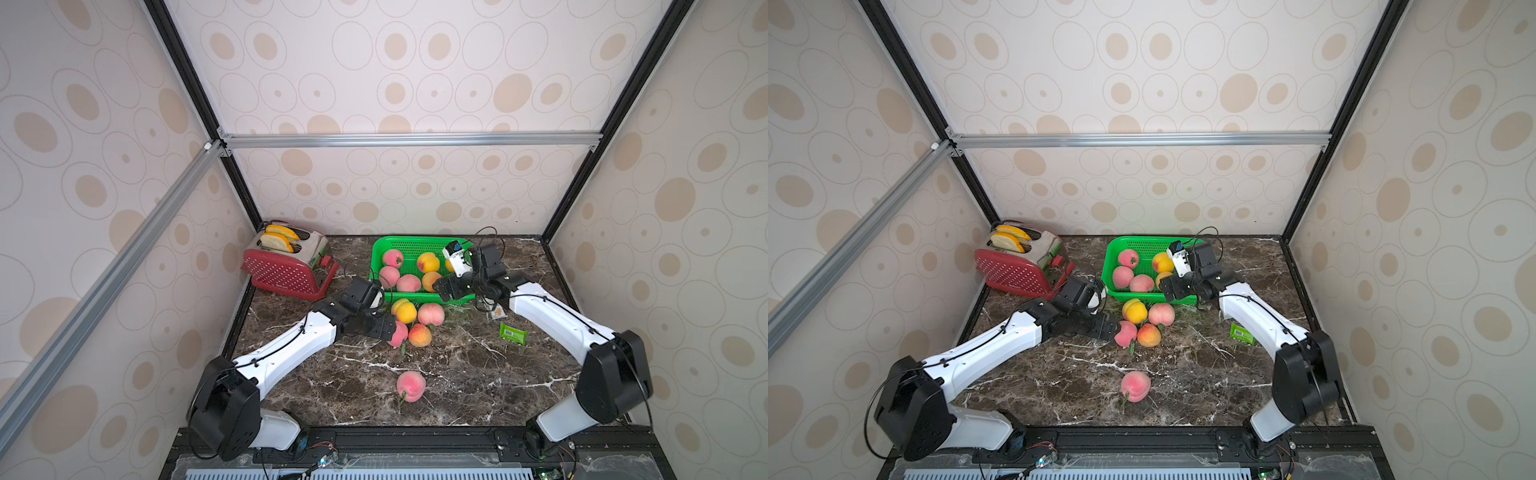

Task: Put the peaches into the basket
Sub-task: Place the peach in the basket, then pick up the peach from the center of the board.

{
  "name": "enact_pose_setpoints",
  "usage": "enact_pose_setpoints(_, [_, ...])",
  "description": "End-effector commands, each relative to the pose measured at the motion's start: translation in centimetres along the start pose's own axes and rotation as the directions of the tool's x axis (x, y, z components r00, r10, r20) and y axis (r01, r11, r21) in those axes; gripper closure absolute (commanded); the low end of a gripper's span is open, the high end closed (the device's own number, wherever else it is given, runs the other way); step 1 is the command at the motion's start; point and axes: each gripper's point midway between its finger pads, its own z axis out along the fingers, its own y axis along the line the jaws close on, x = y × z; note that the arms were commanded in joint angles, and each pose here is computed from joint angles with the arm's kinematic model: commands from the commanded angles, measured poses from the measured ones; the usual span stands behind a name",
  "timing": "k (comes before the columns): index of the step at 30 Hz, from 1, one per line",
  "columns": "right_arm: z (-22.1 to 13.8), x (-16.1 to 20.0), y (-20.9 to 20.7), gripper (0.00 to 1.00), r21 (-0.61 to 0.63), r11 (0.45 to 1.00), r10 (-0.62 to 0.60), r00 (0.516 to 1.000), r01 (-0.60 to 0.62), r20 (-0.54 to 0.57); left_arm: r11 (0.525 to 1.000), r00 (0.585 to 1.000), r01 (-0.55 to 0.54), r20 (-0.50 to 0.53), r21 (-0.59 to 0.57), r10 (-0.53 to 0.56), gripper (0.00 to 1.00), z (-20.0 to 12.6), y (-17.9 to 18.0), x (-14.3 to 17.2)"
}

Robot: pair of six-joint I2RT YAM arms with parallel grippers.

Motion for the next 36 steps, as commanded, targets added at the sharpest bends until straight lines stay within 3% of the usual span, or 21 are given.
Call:
enact_pose_setpoints(1, [-2.4, 2.1, 1.0, 0.05, -0.001, 1.000, 0.017, 1.000, -0.017, -0.002, 1.000, 1.000, 0.006, 0.019, 0.027, -0.006, 0.01, 0.9, -1.0, -1.8])
enact_pose_setpoints(10, [-6.6, 6.8, 2.2, 0.05, -0.003, 1.000, 0.005, 1.000, -0.005, -0.014, 0.999, 0.999, 0.020, -0.030, 0.029, -0.019, 0.01, 4.1, -1.0, -1.6])
enact_pose_setpoints(15, [-6.7, 9.4, 1.9, 0.04, 0.017, 1.000, 0.018, 0.999, -0.017, -0.048, 0.999, 0.998, 0.016, -0.059, 0.042, -0.013, 0.01, 5.1, -1.4, -0.7])
enact_pose_setpoints(26, [-8.5, 11.7, 2.9, 0.06, -0.020, 0.999, 0.047, 0.999, -0.047, -0.012, 0.999, 0.994, 0.012, -0.105, 0.035, -0.008, 0.01, 6.9, -1.3, 0.7])
enact_pose_setpoints(31, [-7.8, 13.4, 4.4, 0.06, -0.102, 0.995, 0.017, 0.999, -0.021, -0.043, 0.999, 0.992, 0.010, -0.124, 0.042, -0.005, 0.01, 7.7, -1.7, 1.2])
enact_pose_setpoints(36, [-8.3, 13.7, 7.0, 0.06, -0.179, 0.982, -0.059, 0.998, 0.058, -0.002, 0.999, 0.991, 0.017, -0.137, 0.036, -0.012, 0.01, 8.2, -1.6, 1.5])
